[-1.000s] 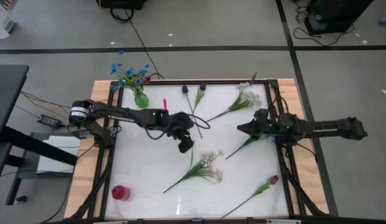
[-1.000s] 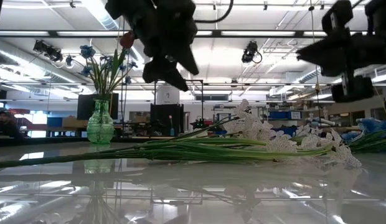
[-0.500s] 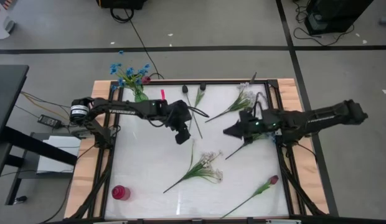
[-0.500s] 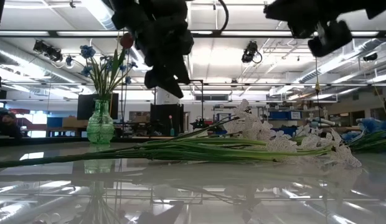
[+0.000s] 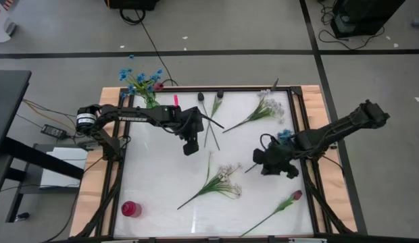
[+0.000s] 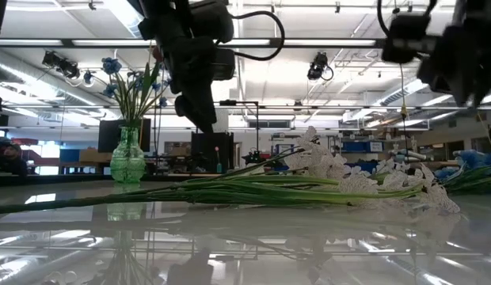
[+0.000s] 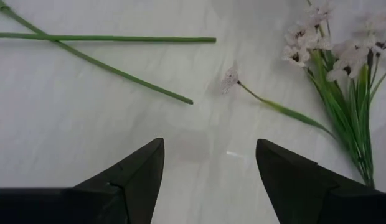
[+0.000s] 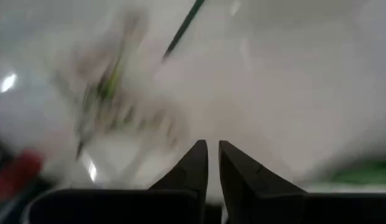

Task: Sort flowers into vase by color
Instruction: Put the blue flowers into the green vase

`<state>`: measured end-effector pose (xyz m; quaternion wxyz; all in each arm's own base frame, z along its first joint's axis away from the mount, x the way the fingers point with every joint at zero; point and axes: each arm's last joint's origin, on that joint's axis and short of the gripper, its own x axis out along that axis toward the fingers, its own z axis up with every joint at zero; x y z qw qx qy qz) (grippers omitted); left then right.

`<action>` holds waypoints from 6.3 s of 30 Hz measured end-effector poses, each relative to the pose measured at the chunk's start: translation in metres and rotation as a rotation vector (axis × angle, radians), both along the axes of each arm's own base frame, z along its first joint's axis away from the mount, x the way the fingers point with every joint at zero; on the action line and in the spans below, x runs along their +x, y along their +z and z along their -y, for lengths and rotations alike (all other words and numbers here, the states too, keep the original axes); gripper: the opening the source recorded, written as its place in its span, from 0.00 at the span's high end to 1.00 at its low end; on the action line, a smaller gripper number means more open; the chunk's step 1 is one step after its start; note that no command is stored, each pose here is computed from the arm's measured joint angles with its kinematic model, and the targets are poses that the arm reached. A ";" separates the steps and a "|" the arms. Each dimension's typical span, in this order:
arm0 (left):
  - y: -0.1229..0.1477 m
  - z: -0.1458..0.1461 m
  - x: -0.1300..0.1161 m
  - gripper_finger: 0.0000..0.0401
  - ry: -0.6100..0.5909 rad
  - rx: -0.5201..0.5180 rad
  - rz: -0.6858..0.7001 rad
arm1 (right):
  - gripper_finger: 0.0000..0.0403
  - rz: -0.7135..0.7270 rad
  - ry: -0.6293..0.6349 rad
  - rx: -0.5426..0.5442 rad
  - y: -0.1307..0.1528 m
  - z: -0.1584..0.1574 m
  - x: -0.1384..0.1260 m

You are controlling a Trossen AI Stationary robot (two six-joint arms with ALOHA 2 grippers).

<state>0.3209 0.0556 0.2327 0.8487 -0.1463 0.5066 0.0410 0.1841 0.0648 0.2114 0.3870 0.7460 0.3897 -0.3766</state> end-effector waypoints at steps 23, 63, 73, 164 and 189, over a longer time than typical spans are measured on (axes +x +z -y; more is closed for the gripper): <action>-0.001 -0.002 -0.002 0.36 -0.042 0.069 -0.021 | 0.54 -0.423 -0.355 -0.193 -0.047 0.054 0.005; 0.034 -0.027 0.029 0.42 0.022 -0.251 0.509 | 0.96 0.517 0.419 -1.271 0.034 0.066 0.052; 0.075 -0.036 0.041 0.42 -0.063 -0.192 0.942 | 0.96 0.684 0.539 -1.573 0.060 0.065 0.058; 0.194 0.007 -0.188 0.99 0.375 0.589 0.806 | 0.82 0.977 0.672 -1.868 0.129 0.065 -0.078; 0.130 0.018 -0.209 0.99 0.615 0.703 0.764 | 0.83 0.977 0.673 -1.868 0.129 0.065 -0.078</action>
